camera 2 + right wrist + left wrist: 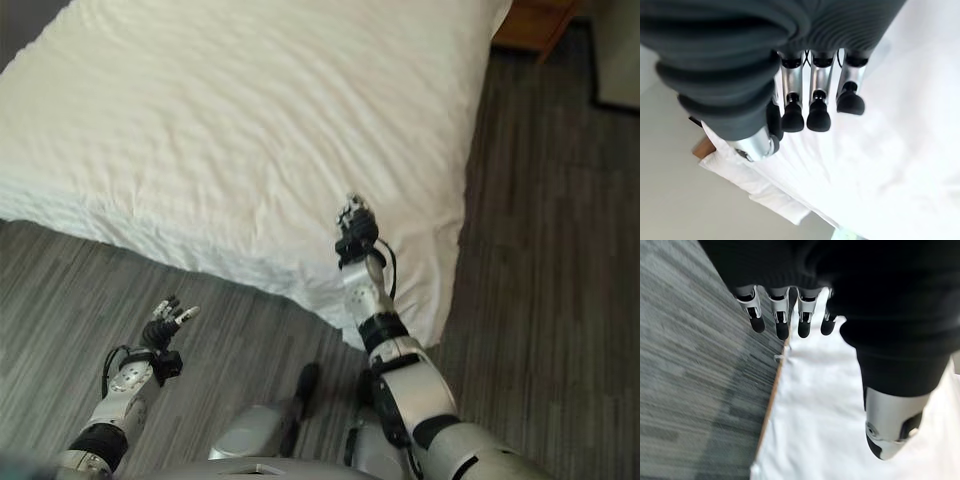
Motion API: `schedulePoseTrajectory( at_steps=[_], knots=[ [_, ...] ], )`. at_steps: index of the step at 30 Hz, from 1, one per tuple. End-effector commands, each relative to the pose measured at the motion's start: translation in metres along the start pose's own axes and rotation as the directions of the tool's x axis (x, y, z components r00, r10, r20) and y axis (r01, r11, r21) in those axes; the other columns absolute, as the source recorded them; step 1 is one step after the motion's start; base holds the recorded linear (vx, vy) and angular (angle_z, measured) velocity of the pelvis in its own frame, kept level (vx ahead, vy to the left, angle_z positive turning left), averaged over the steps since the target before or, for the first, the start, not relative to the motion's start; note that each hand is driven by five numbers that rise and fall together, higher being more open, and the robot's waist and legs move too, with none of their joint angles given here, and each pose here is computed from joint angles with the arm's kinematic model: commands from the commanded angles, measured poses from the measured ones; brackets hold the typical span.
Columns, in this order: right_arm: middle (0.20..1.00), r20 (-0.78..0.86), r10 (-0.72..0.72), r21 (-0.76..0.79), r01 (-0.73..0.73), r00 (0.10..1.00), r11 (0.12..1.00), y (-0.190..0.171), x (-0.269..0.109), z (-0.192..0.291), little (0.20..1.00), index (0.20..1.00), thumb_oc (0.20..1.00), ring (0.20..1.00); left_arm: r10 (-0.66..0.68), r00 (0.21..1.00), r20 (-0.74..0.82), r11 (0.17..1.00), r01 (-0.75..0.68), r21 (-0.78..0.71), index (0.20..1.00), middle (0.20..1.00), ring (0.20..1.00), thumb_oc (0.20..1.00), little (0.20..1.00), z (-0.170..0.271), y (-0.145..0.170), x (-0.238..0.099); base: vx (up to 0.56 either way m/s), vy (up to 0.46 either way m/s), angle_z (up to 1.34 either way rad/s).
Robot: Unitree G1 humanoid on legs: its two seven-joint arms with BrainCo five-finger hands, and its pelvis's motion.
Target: Making the bed.
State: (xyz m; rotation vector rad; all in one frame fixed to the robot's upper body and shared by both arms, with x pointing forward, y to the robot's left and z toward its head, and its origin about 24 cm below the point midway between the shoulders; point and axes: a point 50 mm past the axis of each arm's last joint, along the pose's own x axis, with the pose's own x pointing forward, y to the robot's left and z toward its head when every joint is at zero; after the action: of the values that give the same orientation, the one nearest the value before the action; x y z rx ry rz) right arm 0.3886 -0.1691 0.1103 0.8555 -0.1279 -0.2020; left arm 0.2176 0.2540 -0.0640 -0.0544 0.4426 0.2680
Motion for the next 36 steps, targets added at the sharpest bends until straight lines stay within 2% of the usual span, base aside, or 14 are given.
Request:
schedulePoseTrajectory(
  at_steps=[1,6,8,9,10,15,20,27,29,31,32,34,35,36],
  knots=[
    [0.200,0.094,-0.167,0.040,0.164,0.981,0.986,-0.039,0.000,0.025,0.200,0.200,0.200,0.200,-0.020,0.998,0.051,1.000,0.019,0.012,1.000,1.000,1.000,1.000,1.000,0.004,0.013,-0.007,-0.09,0.058,0.00],
    [0.200,0.177,-0.295,0.054,0.290,0.939,0.955,-0.076,-0.001,0.062,0.200,0.200,0.200,0.200,-0.058,0.998,0.030,0.998,0.058,0.008,1.000,1.000,1.000,1.000,1.000,-0.003,0.006,-0.011,-0.07,0.043,-0.08],
    [0.200,0.314,-0.382,0.140,0.356,0.869,0.924,-0.102,-0.008,0.108,0.200,0.200,0.200,0.200,-0.085,0.996,0.025,0.996,0.085,0.001,1.000,1.000,1.000,1.000,1.000,-0.004,-0.002,-0.010,-0.04,-0.007,-0.07],
    [0.200,0.317,-0.382,0.141,0.355,0.868,0.924,-0.103,-0.008,0.110,0.200,0.200,0.200,0.200,-0.088,0.996,0.026,0.996,0.088,0.000,1.000,1.000,1.000,1.000,1.000,-0.004,-0.003,-0.010,-0.01,-0.017,-0.10],
    [0.200,0.395,-0.432,0.197,0.385,0.811,0.902,-0.116,-0.015,0.139,0.200,0.200,0.200,0.200,-0.098,0.995,0.024,0.995,0.098,-0.004,1.000,1.000,1.000,1.000,1.000,-0.003,-0.005,-0.009,-0.03,-0.006,-0.12],
    [0.200,0.498,-0.482,0.252,0.412,0.721,0.876,-0.137,-0.030,0.190,0.200,0.200,0.200,0.200,-0.138,0.990,-0.011,0.990,0.138,-0.020,1.000,1.000,1.000,1.000,1.000,-0.011,-0.020,-0.009,-0.02,-0.001,-0.17],
    [0.200,0.533,-0.469,0.248,0.400,0.705,0.882,-0.139,-0.034,0.216,0.200,0.200,0.200,0.200,-0.164,0.986,-0.031,0.986,0.163,-0.042,1.000,1.000,1.000,1.000,1.000,-0.016,-0.029,-0.009,0.02,0.017,-0.45],
    [0.200,0.491,-0.472,0.177,0.446,0.732,0.877,-0.145,-0.032,0.210,0.200,0.200,0.200,0.200,-0.162,0.986,-0.042,0.984,0.158,-0.081,1.000,1.000,1.000,1.000,1.000,-0.020,-0.029,-0.010,0.03,0.013,-0.59],
    [0.200,0.501,-0.411,0.132,0.403,0.762,0.906,-0.136,-0.029,0.208,0.200,0.200,0.200,0.200,-0.154,0.988,-0.034,0.985,0.150,-0.090,1.000,1.000,1.000,1.000,1.000,-0.016,-0.026,-0.008,0.08,-0.012,-0.33],
    [0.200,0.542,-0.145,0.040,0.147,0.828,0.988,-0.080,-0.016,0.201,0.200,0.200,0.200,0.200,-0.161,0.987,0.001,0.981,0.160,-0.110,1.000,1.000,1.000,1.000,1.000,-0.007,-0.028,-0.005,0.05,-0.044,0.06],
    [0.200,0.524,0.139,-0.047,-0.135,0.840,0.990,-0.018,-0.010,0.184,0.200,0.200,0.200,0.200,-0.172,0.985,0.018,0.979,0.173,-0.107,1.000,1.000,1.000,1.000,1.000,-0.002,-0.032,-0.003,-0.01,-0.062,0.12],
    [0.200,0.490,0.300,-0.073,-0.304,0.819,0.950,0.020,-0.014,0.163,0.200,0.200,0.200,0.200,-0.177,0.984,0.024,0.979,0.179,-0.096,1.000,1.000,1.000,1.000,1.000,-0.001,-0.035,-0.002,-0.03,-0.046,0.11],
    [0.200,0.489,0.300,-0.073,-0.304,0.819,0.950,0.021,-0.015,0.161,0.200,0.200,0.200,0.200,-0.175,0.984,0.024,0.980,0.177,-0.096,1.000,1.000,1.000,1.000,1.000,-0.001,-0.035,-0.002,-0.02,-0.026,0.10],
    [0.200,0.468,0.381,-0.036,-0.413,0.797,0.910,0.044,-0.021,0.143,0.200,0.200,0.200,0.200,-0.176,0.984,0.026,0.980,0.177,-0.088,1.000,1.000,1.000,1.000,1.000,-0.001,-0.038,-0.001,-0.02,-0.016,0.12]
  ],
)
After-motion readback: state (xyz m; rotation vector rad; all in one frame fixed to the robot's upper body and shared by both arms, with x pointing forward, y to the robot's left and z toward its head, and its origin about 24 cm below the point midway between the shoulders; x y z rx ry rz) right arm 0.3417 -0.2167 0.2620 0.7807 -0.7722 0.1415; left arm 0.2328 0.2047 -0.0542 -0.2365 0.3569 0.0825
